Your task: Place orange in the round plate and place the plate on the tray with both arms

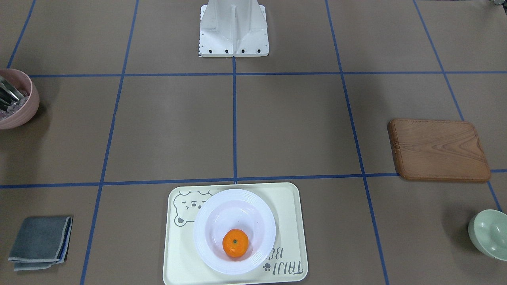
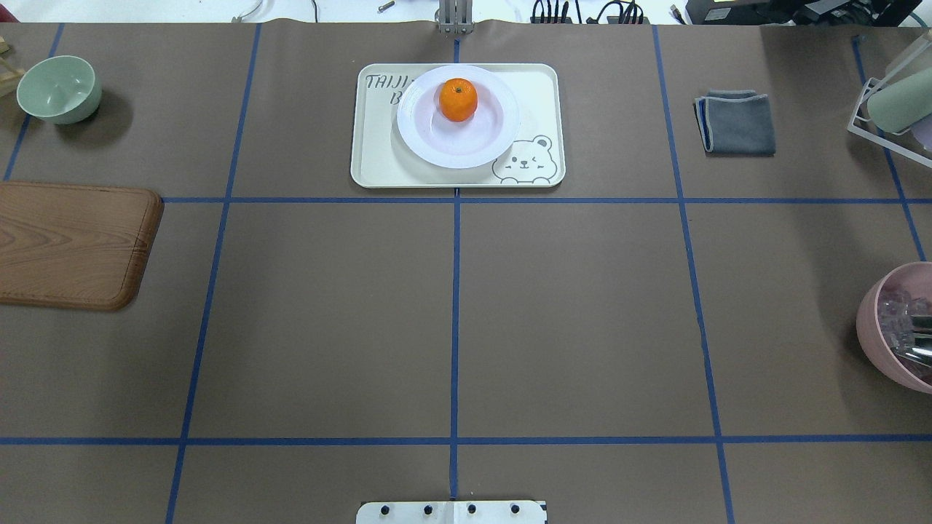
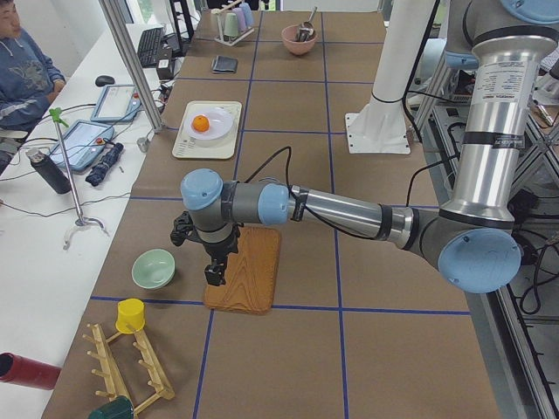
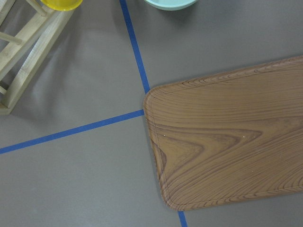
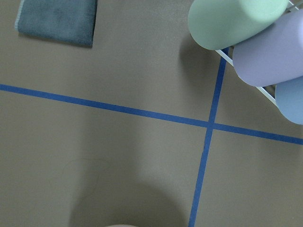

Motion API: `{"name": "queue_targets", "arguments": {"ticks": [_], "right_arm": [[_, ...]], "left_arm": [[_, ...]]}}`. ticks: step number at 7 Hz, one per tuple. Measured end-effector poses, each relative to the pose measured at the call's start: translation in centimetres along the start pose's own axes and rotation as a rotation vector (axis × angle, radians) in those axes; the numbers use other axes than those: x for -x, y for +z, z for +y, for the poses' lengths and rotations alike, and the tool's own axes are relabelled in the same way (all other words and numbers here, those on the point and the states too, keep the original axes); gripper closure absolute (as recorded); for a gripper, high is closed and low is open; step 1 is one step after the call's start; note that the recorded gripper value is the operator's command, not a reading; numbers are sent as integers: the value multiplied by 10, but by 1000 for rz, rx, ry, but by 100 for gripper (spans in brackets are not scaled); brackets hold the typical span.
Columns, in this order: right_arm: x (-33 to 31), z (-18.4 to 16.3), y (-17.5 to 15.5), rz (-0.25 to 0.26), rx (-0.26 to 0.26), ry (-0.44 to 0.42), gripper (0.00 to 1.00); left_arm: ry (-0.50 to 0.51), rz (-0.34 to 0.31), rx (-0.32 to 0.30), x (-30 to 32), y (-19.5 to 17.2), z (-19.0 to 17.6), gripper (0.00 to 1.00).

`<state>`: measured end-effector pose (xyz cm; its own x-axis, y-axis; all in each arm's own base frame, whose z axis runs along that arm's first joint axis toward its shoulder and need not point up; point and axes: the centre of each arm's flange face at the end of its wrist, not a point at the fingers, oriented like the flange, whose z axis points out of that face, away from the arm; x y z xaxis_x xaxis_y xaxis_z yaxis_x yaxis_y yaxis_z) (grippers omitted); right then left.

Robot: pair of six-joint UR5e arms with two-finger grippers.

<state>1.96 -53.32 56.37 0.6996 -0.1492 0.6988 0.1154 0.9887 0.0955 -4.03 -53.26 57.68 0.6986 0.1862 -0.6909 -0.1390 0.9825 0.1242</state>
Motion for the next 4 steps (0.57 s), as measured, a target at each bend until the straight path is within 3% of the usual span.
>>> {"name": "queue_targets", "arguments": {"ticks": [4], "right_arm": [[5,-10,-1,-4,-3,6,0]], "left_arm": [[-38,28,-15,-7,-4,-1,2]]}}
